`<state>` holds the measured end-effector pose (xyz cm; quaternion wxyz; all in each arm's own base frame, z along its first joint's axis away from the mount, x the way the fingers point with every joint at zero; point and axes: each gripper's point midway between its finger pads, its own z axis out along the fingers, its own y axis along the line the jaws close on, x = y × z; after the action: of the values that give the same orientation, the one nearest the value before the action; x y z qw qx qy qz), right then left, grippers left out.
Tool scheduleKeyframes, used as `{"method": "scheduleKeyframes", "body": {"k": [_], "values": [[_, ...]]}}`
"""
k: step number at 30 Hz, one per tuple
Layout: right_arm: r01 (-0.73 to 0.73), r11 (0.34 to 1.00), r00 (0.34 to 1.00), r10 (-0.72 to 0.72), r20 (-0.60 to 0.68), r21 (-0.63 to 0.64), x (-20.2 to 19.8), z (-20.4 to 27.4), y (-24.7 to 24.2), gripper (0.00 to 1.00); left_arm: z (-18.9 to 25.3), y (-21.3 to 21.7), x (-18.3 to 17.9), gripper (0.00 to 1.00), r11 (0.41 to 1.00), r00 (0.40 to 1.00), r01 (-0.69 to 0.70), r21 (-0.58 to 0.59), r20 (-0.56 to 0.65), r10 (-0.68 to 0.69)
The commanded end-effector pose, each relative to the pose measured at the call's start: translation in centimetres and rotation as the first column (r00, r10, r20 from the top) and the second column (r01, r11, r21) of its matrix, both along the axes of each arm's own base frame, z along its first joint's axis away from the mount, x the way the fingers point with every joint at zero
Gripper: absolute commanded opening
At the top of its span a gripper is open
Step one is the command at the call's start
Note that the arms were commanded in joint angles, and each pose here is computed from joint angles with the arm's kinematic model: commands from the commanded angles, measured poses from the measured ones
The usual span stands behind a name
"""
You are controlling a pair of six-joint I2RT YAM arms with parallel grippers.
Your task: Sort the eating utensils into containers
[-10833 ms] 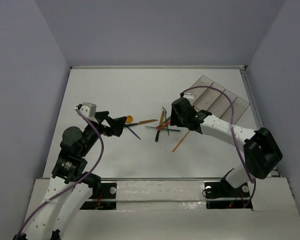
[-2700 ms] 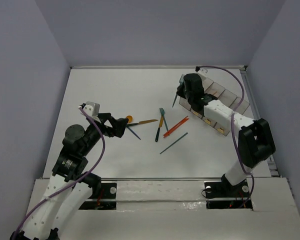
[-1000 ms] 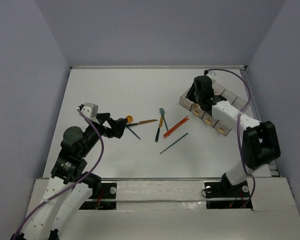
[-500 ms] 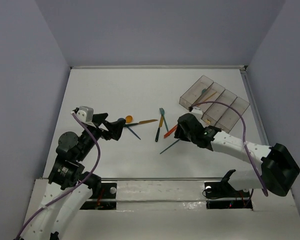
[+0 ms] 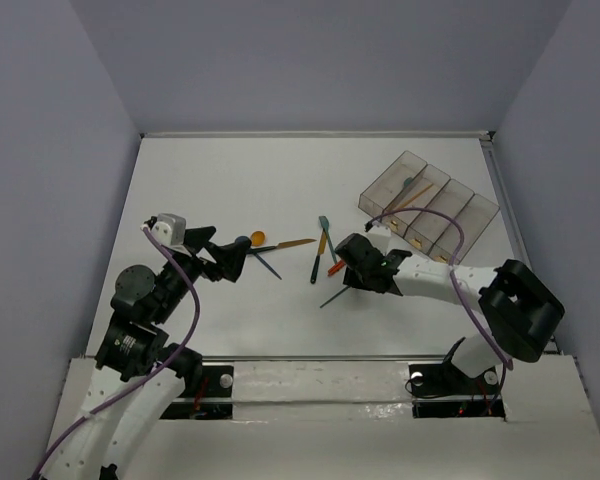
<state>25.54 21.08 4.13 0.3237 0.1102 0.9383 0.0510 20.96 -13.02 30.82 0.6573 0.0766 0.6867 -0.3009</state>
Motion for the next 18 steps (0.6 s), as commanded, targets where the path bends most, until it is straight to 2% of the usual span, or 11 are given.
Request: {"method": "scheduleKeyframes", "body": {"k": [1, 9, 18], "values": [[0.043, 0.999, 0.998, -0.043, 0.036, -0.017, 1.1, 0.5, 0.2, 0.44, 3.1, 0.2, -0.7, 0.99, 1.0, 0.997, 0.005, -0.028, 0.083, -0.002], [0.051, 0.994, 0.998, -0.053, -0.019, -0.101, 0.4, -2.1, -0.9, 0.4, 2.9, 0.0, -0.7, 0.99, 1.0, 0.997, 0.014, -0.026, 0.078, -0.012], [0.077, 0.981, 0.995, -0.086, -0.043, -0.181, -1.0, -3.2, -3.4, 0.12, 2.8, -0.1, -0.5, 0.99, 1.0, 0.997, 0.015, -0.025, 0.075, -0.013]]}}
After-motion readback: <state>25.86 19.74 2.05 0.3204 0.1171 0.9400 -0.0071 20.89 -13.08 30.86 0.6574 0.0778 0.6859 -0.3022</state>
